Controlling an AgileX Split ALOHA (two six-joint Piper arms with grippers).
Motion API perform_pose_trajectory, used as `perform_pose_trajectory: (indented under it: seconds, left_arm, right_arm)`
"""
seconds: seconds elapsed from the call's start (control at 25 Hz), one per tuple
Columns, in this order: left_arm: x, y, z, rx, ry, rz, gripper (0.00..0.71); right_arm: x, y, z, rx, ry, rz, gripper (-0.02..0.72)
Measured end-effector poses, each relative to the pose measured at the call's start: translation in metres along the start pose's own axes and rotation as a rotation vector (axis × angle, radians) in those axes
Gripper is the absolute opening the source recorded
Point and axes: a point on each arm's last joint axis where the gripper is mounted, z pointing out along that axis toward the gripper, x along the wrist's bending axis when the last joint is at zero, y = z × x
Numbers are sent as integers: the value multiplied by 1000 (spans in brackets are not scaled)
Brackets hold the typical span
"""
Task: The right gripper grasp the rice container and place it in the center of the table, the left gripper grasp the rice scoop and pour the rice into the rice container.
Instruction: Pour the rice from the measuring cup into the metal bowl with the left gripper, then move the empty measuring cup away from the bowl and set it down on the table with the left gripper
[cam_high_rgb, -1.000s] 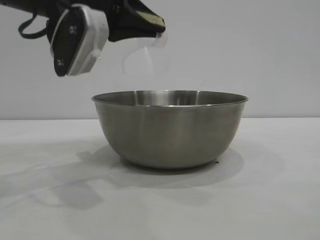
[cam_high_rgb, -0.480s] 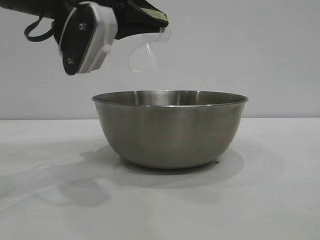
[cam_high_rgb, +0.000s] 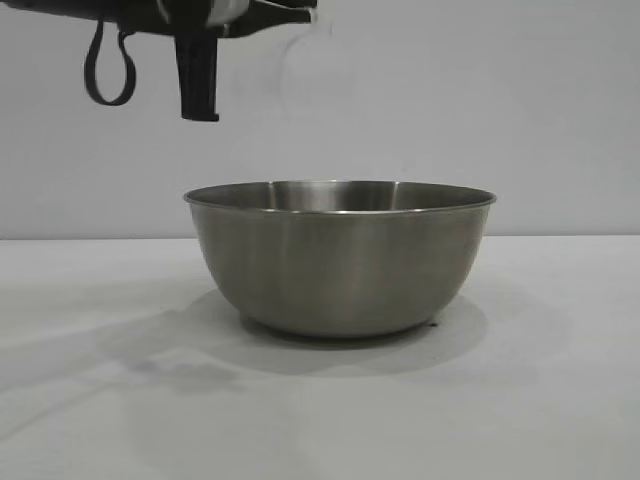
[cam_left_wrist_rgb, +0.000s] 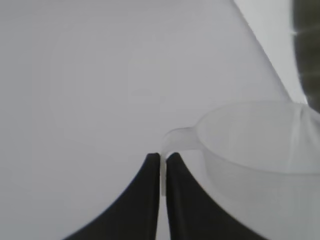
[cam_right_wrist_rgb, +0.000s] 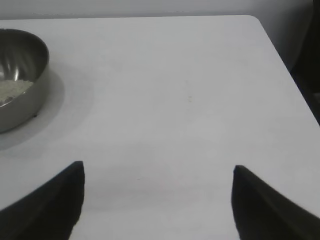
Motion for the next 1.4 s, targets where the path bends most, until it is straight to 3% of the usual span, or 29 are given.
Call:
perform_pose_trajectory:
  seconds: [0.24,0.44,0.6,0.88,1.08,1.24,1.4]
  left_arm:
    - [6,-16,-2,161,119,-539,0]
    - [10,-34,-8,313,287,-904,0]
    - [11,-46,-14,417,414,-1061,0]
    - [14,-77,-34,542,591,-1198,0]
    - [7,-93,-51,615,612,-1210,0]
    - [-14,-94,-69,687,577,-1253,0]
    - [-37,-85,-81,721,497,-1318,0]
  right_arm:
    - [0,0,0,0,0,0,520]
    - [0,0,0,0,0,0,520]
    - [0,0,0,0,0,0,520]
    - [0,0,0,0,0,0,520]
    - [0,0,0,0,0,0,520]
    - [0,0,0,0,0,0,520]
    - [0,0,0,0,0,0,520]
